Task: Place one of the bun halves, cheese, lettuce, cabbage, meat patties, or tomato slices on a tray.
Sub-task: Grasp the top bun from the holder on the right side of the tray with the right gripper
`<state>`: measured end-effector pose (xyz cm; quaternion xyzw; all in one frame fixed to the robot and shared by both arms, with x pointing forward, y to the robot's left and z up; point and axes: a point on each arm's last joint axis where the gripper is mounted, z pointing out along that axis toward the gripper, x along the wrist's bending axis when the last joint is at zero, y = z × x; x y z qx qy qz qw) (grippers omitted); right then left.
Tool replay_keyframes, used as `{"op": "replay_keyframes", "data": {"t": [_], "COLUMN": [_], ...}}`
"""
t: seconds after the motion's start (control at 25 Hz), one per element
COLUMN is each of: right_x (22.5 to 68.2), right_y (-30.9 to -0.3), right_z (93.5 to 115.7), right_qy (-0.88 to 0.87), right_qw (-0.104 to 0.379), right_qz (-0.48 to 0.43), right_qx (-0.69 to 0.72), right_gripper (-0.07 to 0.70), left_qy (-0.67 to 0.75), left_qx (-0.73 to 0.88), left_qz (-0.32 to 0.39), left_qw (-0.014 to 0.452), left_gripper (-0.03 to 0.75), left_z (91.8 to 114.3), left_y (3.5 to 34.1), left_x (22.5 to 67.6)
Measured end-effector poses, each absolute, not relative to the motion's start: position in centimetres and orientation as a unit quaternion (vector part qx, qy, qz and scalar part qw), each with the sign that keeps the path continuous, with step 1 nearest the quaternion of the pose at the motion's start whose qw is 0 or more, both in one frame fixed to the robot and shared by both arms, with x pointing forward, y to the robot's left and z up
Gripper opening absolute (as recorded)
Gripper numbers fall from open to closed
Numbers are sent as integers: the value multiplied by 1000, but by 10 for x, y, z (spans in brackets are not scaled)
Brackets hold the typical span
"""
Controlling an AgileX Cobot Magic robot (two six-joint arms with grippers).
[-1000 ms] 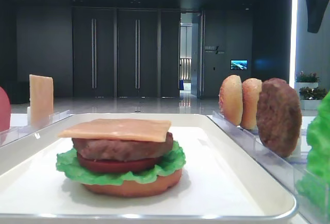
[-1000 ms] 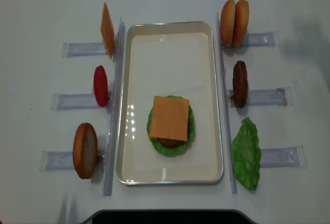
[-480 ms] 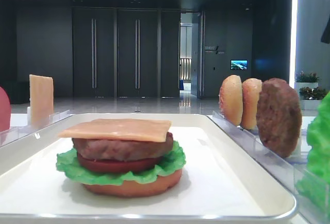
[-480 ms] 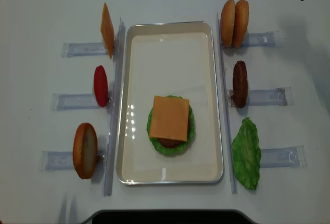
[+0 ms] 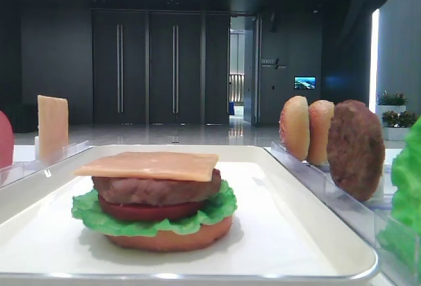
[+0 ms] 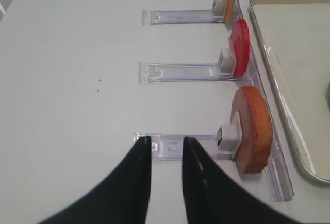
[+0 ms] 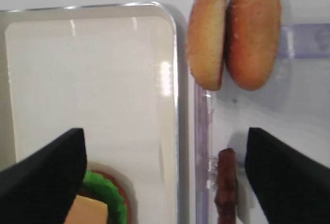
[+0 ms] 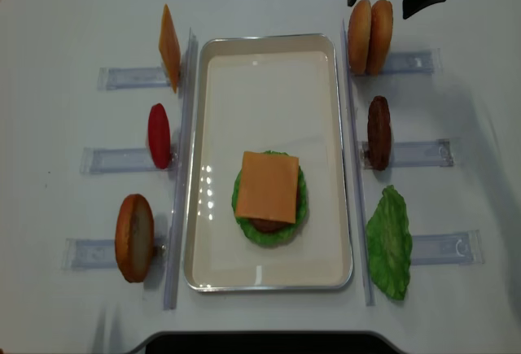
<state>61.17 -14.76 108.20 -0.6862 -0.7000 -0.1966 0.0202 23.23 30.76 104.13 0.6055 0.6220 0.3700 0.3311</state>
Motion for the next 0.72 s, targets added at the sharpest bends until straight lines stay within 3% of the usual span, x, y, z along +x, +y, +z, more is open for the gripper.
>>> {"op": "replay_keyframes", "data": {"t": [0.2,0.72], "right_x": [611,633], "right_y": [-129,-131], "right_z": [1082,1054], "right_qy": [-697,-692], "right_qw": [14,-13], "right_qz": [-224,-219], "right_qx": [-681,-688], "right_gripper": [591,591], "left_qy": [622,622], "left_qx": [605,605], "left_qz": [370,370], "left_qw": [331,331], "left_gripper": [158,158], "left_z": [1041,1041], "left_y": [308,308], "left_x": [232,232]}}
